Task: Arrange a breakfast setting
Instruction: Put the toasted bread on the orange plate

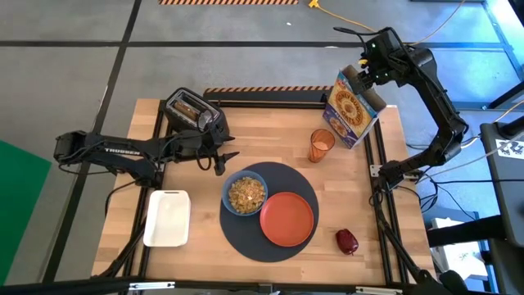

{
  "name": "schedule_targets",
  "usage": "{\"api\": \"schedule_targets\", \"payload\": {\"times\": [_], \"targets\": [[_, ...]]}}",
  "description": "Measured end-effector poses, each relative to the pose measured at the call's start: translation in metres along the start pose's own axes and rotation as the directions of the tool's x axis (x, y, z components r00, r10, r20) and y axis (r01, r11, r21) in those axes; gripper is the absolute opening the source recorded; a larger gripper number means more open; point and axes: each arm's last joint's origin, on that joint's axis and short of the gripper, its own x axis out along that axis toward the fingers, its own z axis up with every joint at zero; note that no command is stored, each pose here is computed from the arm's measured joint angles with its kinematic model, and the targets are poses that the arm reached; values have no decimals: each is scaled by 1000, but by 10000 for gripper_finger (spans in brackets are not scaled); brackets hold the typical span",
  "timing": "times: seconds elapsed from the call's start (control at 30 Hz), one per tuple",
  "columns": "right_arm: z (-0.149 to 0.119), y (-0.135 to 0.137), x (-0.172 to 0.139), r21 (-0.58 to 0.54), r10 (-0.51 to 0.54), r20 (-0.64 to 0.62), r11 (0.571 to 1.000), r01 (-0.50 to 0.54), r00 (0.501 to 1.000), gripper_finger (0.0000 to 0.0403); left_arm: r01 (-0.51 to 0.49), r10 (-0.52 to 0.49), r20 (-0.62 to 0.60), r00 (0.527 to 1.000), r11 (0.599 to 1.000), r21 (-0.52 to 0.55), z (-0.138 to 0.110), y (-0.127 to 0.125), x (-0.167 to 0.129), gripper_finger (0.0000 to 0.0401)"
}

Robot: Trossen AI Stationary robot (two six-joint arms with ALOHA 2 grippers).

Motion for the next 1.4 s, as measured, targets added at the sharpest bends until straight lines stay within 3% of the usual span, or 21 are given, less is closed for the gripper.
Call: {"api": "schedule_targets", "payload": {"times": [0.8,1.13,1.27,1.4], "targets": [[1,0,0,-10,0,12,1000,1,1000,199,0,0,0,1000,1000,0,0,0,0,262],[5,-5,-17,-35,-1,180,999,8,984,199,0,0,0,1000,1000,0,0,0,0,262],[4,-7,-30,-82,70,266,995,-49,961,199,0,0,0,1000,1000,6,0,0,0,262],[2,-5,-43,-171,236,344,967,-187,909,199,0,0,0,1000,1000,6,0,0,0,262]]}}
